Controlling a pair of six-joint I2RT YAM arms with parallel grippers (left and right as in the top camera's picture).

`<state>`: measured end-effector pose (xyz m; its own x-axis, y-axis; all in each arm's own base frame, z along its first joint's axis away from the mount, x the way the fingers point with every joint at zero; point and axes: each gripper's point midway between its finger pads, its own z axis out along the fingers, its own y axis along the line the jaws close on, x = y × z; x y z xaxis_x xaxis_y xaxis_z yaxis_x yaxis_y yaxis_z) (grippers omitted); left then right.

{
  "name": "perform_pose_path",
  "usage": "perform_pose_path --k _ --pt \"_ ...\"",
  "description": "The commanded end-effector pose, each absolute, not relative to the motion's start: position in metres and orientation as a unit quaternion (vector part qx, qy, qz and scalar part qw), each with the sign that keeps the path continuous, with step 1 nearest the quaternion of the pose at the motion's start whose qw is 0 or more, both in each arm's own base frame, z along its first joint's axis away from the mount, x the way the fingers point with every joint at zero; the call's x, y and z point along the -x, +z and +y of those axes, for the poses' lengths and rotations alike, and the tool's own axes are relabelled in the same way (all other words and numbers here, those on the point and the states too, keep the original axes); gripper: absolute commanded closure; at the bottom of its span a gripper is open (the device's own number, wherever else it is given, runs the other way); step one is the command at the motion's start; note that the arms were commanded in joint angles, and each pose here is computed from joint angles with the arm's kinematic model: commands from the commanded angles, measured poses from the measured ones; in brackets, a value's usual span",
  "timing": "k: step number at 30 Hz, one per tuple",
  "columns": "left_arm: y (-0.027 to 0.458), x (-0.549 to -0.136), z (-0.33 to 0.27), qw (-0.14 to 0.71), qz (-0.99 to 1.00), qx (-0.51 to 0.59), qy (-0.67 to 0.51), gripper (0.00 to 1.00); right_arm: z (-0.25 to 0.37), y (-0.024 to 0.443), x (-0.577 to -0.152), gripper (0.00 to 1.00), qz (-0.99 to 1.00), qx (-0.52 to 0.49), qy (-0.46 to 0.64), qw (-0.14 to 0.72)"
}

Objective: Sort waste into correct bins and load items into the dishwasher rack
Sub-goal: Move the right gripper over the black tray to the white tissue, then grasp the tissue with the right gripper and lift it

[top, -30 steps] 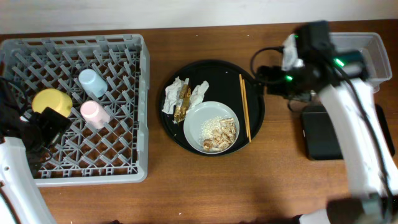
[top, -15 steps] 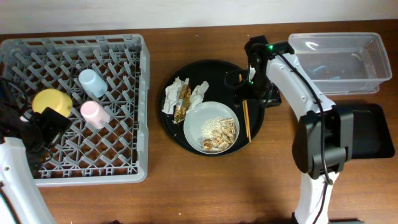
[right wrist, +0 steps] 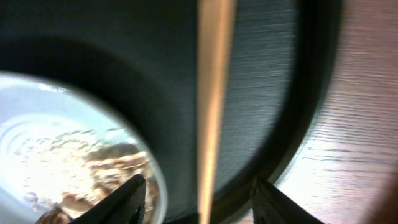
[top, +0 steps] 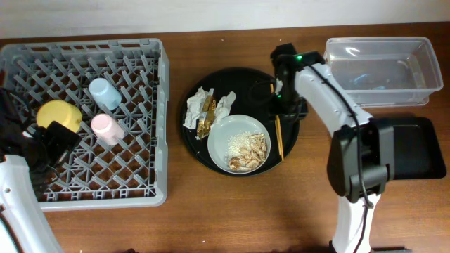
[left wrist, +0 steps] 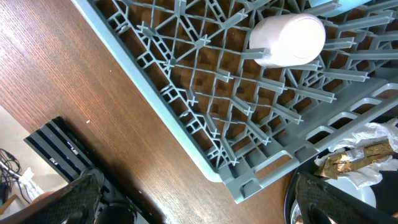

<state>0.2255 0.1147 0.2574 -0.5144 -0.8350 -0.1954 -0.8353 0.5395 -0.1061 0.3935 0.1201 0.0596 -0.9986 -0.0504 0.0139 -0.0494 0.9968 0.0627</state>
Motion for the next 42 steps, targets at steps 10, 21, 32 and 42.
perform_pose_path --k 10,21,32,42 --pt "0.261 -0.224 0.115 0.119 0.867 0.485 0.000 0.00 0.295 0.074 -0.418 0.21 -0.971 -0.101 -0.164 -0.144" --pt "0.261 -0.224 0.115 0.119 0.867 0.485 0.000 0.00 0.290 0.032 -0.441 0.28 -0.977 -0.059 -0.101 -0.176" --pt "0.261 -0.224 0.115 0.119 0.867 0.485 0.000 0.00 0.288 0.056 -0.436 0.96 -0.978 -0.060 -0.094 -0.174" --pt "0.261 -0.224 0.115 0.119 0.867 0.485 0.000 0.00 0.136 0.216 -0.490 0.96 -0.968 0.092 -0.080 -0.219"
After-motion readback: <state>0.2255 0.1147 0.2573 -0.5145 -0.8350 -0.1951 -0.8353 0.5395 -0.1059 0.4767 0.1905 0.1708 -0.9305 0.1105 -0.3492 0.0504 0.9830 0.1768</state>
